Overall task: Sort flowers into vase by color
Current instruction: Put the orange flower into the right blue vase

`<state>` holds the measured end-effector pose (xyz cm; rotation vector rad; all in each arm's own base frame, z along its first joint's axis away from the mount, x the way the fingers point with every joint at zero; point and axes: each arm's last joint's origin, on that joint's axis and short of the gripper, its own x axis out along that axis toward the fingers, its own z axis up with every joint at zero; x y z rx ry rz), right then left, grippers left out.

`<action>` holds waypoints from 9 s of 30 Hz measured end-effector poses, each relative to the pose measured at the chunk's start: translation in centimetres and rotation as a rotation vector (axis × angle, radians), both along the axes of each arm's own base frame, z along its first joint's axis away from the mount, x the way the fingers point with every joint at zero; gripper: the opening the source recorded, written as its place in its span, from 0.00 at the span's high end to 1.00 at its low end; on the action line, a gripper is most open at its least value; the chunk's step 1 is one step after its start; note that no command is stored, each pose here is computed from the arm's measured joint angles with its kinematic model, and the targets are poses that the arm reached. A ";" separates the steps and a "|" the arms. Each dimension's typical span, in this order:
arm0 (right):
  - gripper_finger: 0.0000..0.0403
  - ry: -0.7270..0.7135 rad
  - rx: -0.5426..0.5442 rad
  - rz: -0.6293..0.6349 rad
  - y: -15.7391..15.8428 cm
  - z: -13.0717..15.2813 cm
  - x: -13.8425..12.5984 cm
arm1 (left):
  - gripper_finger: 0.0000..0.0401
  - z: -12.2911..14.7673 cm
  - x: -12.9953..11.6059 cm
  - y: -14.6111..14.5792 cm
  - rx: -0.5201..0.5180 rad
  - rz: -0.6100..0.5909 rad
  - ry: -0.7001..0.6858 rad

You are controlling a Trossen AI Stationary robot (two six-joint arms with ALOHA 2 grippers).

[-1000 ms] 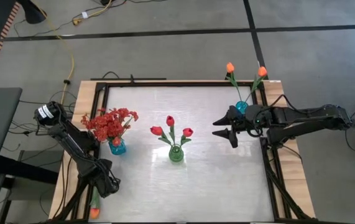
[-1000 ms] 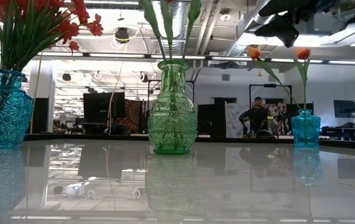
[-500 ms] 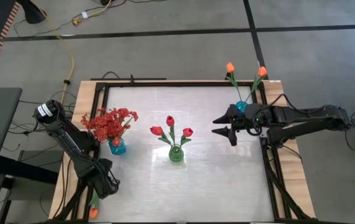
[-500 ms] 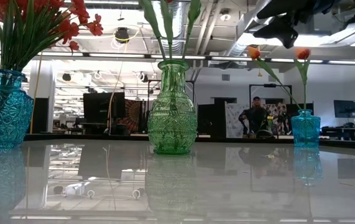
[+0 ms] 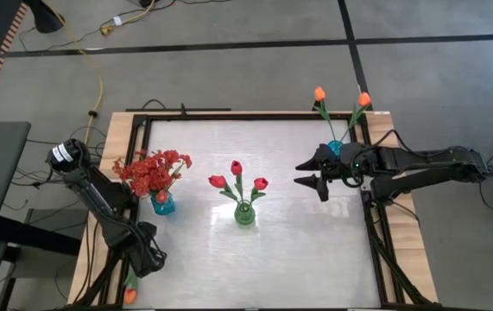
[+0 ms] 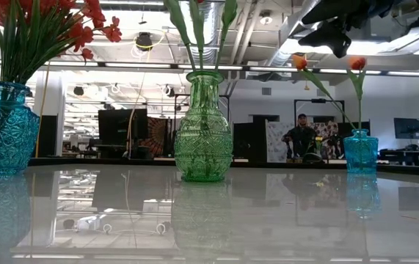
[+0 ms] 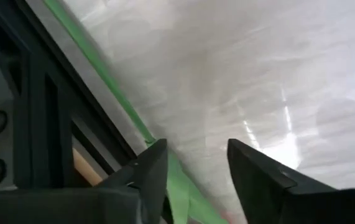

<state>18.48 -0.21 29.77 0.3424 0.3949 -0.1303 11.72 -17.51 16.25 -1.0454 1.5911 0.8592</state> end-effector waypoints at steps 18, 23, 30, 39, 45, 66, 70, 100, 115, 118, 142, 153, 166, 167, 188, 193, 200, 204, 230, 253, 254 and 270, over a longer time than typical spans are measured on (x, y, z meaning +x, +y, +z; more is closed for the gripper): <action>0.37 0.001 0.001 0.002 0.0 0.0 0.0 | 0.43 -2.4 -0.7 0.4 0.028 0.031 -0.024; 0.37 0.001 0.002 0.006 0.0 0.0 0.0 | 0.44 -2.5 -0.7 0.5 0.030 0.021 -0.032; 0.37 0.001 0.001 0.005 0.0 0.0 0.0 | 0.44 -2.6 -0.5 0.4 0.025 -0.024 -0.083; 0.37 0.001 -0.002 -0.002 0.0 0.0 0.0 | 0.44 -2.3 -0.3 0.2 0.016 -0.057 -0.103; 0.37 0.001 -0.012 0.003 0.0 0.0 0.0 | 0.44 -2.2 -0.4 0.2 0.009 -0.060 -0.086; 0.37 0.001 -0.018 0.013 0.1 0.0 0.0 | 0.44 -1.8 -0.4 0.3 -0.023 -0.046 -0.077; 0.37 0.001 -0.017 0.013 0.1 0.0 0.0 | 0.44 0.1 -0.5 0.8 -0.041 -0.018 -0.090; 0.37 0.005 -0.025 0.018 0.2 0.0 0.0 | 0.44 -0.4 -0.3 0.7 -0.031 0.063 0.093; 0.37 0.011 -0.022 0.026 0.2 -0.1 0.0 | 0.45 -3.4 -0.3 0.1 -0.032 -0.071 0.221; 0.37 0.011 -0.021 0.027 0.2 -0.1 0.0 | 0.49 -3.7 -0.2 -0.1 -0.053 -0.098 0.223; 0.37 0.035 -0.036 0.046 0.3 -0.3 -0.1 | 0.99 -2.4 1.0 -0.8 0.018 0.016 0.126; 0.37 0.035 -0.044 0.050 0.3 -0.3 -0.1 | 1.00 1.5 1.2 2.0 0.018 0.194 0.019; 0.37 0.012 -0.044 0.049 0.3 -0.1 0.0 | 1.00 7.4 -2.6 7.2 -0.139 0.222 -0.110; 0.37 0.005 -0.044 0.049 0.3 0.0 0.0 | 1.00 7.8 -3.0 7.6 -0.144 0.224 -0.120; 0.37 -0.081 -0.011 0.029 0.3 0.7 0.3 | 1.00 13.5 -8.4 12.2 -0.384 0.064 -0.016; 0.37 -0.080 -0.012 0.025 0.3 0.7 0.3 | 1.00 14.6 -7.8 11.1 -0.623 -0.111 -0.103; 0.37 -0.070 -0.017 0.017 0.1 0.6 0.4 | 1.00 16.4 -6.4 9.7 -0.813 -0.230 -0.377; 0.37 -0.051 -0.017 0.017 0.1 0.3 0.7 | 1.00 17.5 -5.8 8.9 -0.931 -0.279 -0.448; 0.37 -0.236 -0.323 0.062 -0.6 6.0 0.6 | 1.00 24.0 -1.2 9.6 -0.566 -0.108 -1.759; 0.37 -0.295 -1.613 0.180 -0.1 18.7 9.5 | 1.00 25.6 4.2 17.8 -0.170 0.229 -2.053; 0.37 -0.276 -1.643 0.189 -0.2 18.6 10.5 | 1.00 25.4 4.6 18.0 -0.177 0.228 -2.047; 0.37 -0.162 -1.879 0.248 -1.2 16.9 20.3 | 1.00 24.5 7.6 18.8 -0.268 0.216 -2.008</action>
